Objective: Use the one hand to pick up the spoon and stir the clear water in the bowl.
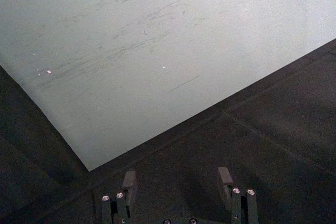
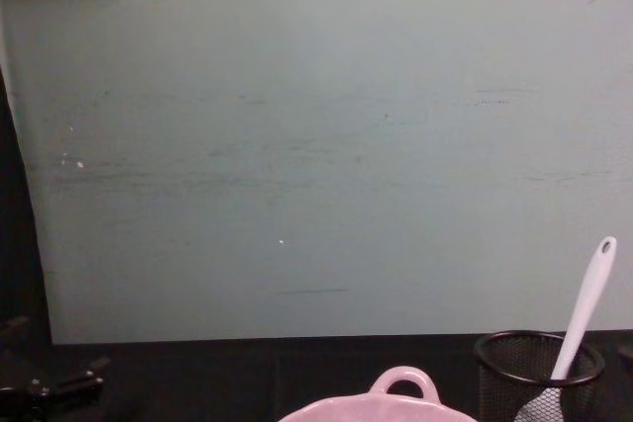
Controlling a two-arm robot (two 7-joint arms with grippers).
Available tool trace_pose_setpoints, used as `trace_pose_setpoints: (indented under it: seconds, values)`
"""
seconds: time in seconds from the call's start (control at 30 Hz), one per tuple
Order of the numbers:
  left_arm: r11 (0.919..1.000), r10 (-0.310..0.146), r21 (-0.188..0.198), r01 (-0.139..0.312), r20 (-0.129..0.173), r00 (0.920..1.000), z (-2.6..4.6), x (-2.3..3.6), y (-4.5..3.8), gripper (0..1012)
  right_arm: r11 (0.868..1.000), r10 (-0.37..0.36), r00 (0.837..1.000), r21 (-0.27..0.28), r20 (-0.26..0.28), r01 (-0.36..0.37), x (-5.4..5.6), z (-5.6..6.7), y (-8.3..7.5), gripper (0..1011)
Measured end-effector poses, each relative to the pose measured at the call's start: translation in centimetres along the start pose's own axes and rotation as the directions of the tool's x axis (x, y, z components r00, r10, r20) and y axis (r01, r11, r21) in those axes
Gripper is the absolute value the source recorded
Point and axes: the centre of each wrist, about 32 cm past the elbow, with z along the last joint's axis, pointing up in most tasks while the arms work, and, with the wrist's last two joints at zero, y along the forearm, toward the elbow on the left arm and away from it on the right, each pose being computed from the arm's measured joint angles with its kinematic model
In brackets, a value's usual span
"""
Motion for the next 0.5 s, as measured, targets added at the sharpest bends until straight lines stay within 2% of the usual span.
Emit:
trace_pose_setpoints:
  seconds: [0.13, 0.27, 0.3, 0.4, 0.43, 0.5]
  values:
    - [1.0000, 0.000, 0.000, 0.000, 0.000, 1.0000, 0.00, 0.00, 0.00, 1005, 1.000, -0.006, 1.000, 0.007, -0.025, 0.006, -0.1, 0.4, -1.0, 1002]
    - [1.0000, 0.000, 0.000, 0.000, 0.000, 1.0000, 0.00, 0.00, 0.00, 1005, 1.000, -0.005, 0.995, 0.030, -0.095, 0.007, -0.3, 0.8, -1.7, 1002]
    - [1.0000, 0.000, 0.000, 0.000, 0.000, 1.0000, 0.00, 0.00, 0.00, 1005, 0.999, 0.005, 0.989, 0.046, -0.147, 0.002, -0.3, 0.8, -1.8, 1002]
    - [1.0000, 0.000, 0.000, 0.000, 0.000, 1.0000, 0.00, 0.00, 0.00, 1005, 0.997, 0.029, 0.968, 0.071, -0.248, -0.012, -0.5, 0.6, -1.8, 1002]
    - [1.0000, 0.000, 0.000, 0.000, 0.000, 1.0000, 0.00, 0.00, 0.00, 1005, 0.996, 0.039, 0.954, 0.082, -0.296, -0.016, -0.6, 0.5, -1.7, 1002]
    - [1.0000, 0.000, 0.000, 0.000, 0.000, 1.0000, 0.00, 0.00, 0.00, 1005, 0.995, 0.054, 0.934, 0.095, -0.352, -0.022, -0.6, 0.3, -1.5, 1002]
